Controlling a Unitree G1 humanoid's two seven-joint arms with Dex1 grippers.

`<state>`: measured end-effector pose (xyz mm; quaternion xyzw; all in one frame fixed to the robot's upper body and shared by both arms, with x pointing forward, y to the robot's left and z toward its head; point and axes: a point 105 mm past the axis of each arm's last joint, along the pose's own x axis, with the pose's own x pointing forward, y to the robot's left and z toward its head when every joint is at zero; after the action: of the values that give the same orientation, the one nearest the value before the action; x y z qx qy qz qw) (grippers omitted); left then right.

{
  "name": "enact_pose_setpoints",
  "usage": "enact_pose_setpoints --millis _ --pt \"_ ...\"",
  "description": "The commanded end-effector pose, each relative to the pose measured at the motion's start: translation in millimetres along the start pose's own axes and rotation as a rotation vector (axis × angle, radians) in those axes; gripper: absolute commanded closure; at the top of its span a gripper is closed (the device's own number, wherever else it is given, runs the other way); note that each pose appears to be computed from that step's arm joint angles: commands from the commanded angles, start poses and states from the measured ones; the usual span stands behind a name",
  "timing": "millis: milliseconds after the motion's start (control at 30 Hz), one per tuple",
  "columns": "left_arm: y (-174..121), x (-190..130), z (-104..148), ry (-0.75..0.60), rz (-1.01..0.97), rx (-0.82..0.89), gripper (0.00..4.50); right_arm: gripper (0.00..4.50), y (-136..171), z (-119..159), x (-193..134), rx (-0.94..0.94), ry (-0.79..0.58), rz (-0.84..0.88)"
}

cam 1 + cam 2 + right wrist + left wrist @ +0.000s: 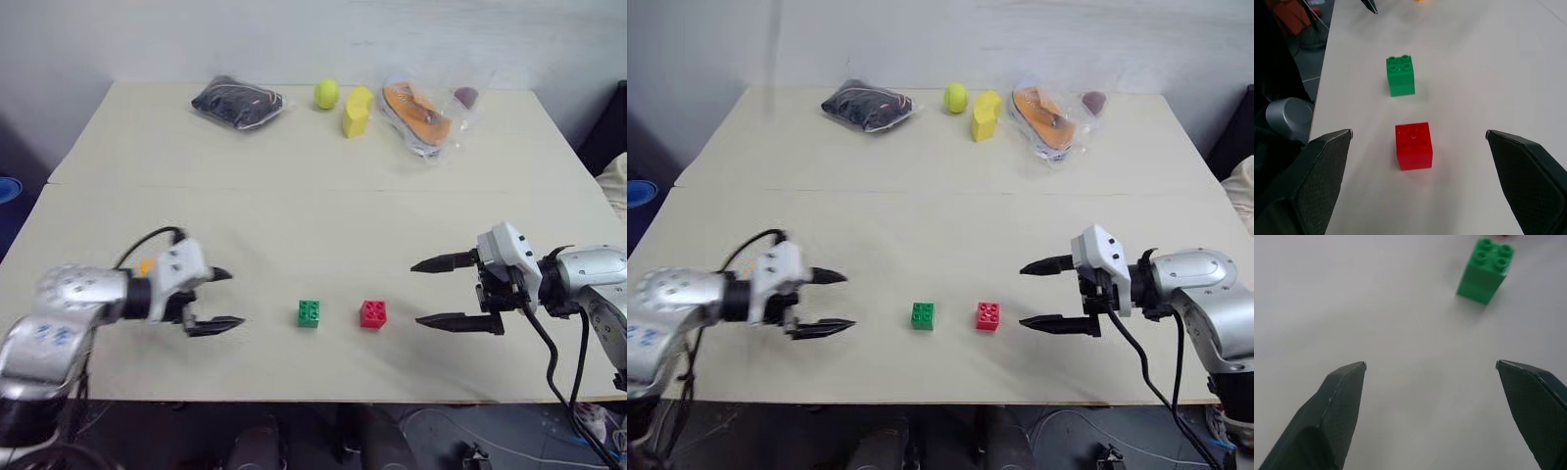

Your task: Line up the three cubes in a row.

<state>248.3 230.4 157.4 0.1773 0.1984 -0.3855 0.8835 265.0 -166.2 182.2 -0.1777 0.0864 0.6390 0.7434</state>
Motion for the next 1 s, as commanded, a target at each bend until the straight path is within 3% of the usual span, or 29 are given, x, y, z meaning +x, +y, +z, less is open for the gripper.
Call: enact_pose_setpoints --millis 33,200,433,767,900,1000 --pt "17.0 -25.0 0.3 -0.075 0.296 -0.126 0.02 0.00 -3.8 8.1 5.5 -0.050 -0.024 0.029" --pt "32.6 -30.7 -21.4 -0.128 0.665 -0.376 0.02 0.00 -9.5 11.8 10.4 -0.067 -0.036 0.045" --pt "31.4 -10.0 -24.8 -0.137 0.884 -0.520 0.02 0.00 -10.4 14.8 10.5 -0.070 -0.040 0.055" --pt "47.2 30.2 -19.3 -0.123 0.913 -0.641 0.02 0.00 -7.5 16.7 9.5 -0.059 -0.054 0.035" --pt "55.9 31.3 -21.6 -0.117 0.955 -0.683 0.02 0.00 -5.8 16.6 9.8 -0.059 -0.055 0.023" --pt "55.9 32.8 -24.6 -0.113 0.953 -0.711 0.59 0.00 -5.7 17.0 9.2 -0.059 -0.056 0.009"
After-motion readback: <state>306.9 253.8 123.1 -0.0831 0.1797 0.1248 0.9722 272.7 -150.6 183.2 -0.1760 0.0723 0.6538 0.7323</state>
